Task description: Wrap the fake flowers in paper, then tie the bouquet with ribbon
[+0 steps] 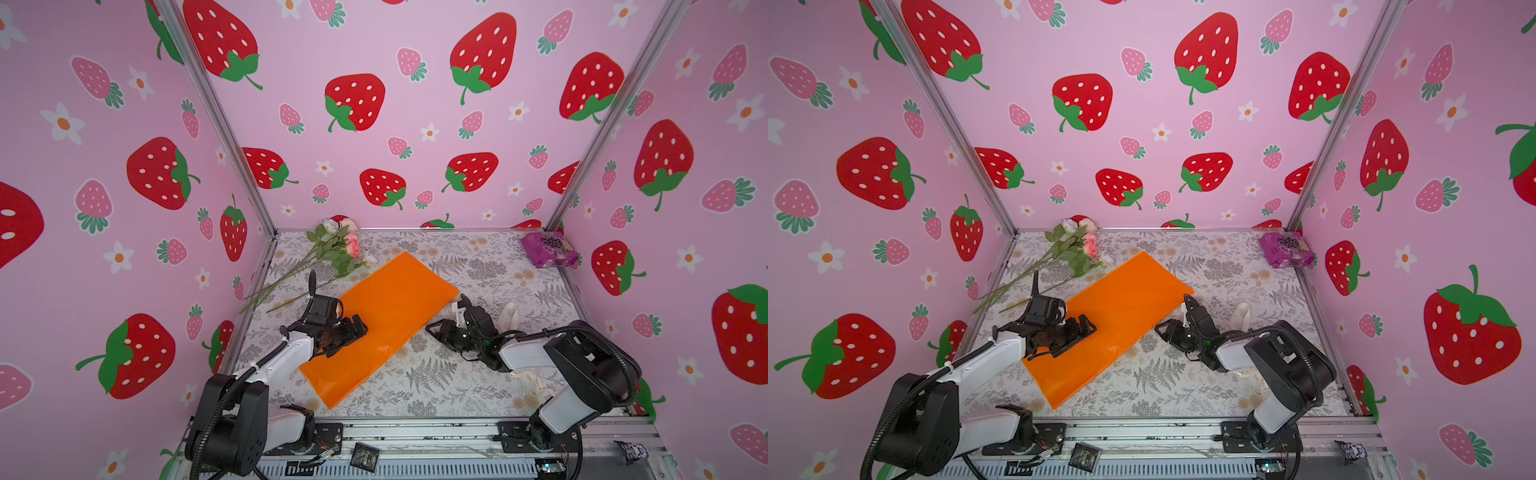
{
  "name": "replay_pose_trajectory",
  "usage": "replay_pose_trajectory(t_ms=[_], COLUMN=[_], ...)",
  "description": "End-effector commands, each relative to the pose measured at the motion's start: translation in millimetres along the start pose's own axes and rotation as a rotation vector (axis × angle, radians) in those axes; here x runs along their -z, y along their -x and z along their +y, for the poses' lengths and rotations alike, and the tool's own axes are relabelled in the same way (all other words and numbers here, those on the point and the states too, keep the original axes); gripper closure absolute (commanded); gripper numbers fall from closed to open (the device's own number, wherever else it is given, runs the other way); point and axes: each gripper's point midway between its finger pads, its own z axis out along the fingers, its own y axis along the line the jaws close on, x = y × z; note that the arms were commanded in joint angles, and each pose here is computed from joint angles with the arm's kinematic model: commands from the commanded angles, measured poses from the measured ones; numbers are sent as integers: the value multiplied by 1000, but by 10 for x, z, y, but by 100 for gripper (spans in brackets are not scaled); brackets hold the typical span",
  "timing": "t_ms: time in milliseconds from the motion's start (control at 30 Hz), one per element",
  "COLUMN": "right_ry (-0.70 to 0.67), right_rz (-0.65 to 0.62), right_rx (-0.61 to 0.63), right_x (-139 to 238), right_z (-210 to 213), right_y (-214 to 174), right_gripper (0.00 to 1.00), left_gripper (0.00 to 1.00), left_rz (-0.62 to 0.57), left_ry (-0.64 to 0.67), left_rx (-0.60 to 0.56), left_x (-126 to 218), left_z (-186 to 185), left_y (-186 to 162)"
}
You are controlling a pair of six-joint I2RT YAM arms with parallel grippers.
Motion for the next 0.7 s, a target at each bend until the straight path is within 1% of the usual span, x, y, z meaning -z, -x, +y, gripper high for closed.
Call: replay_pose_trajectory(t_ms=[0, 133, 267, 300, 367, 433, 467, 567, 667], right_ry=[33, 8, -28, -31, -39, -54, -61, -85, -50], right_rz=[-29, -58, -113, -126, -147, -166, -182, -214, -221], right_rx=[-50, -98, -102, -99, -78, -88, -112, -113, -67], right_x=[-103, -181, -281, -304, -367, -414, -426, -414, -387], right_z=[113, 20, -70, -66, -54, -101, -150, -264, -241], right_y=[68, 94, 204, 237, 315, 373, 417, 515, 597], right_gripper=[44, 46, 48, 52, 52, 55, 60, 70, 84], left_gripper=[0, 4, 5, 5, 5, 6, 6, 6, 6], left_rz=[24, 58, 88, 94, 113, 125, 131, 152, 167], left_ry=[11, 37, 30, 26, 17, 20, 20, 16, 4], left_rx=[27, 28, 21, 16, 2, -14, -23, -45, -70], left_x=[-81, -154, -236, -255, -303, -339, -361, -425, -471], left_z=[47, 82, 50, 32, -22, -77, -106, -190, -300], left_y=[-88, -187, -296, -323, -384, -435, -470, -565, -648])
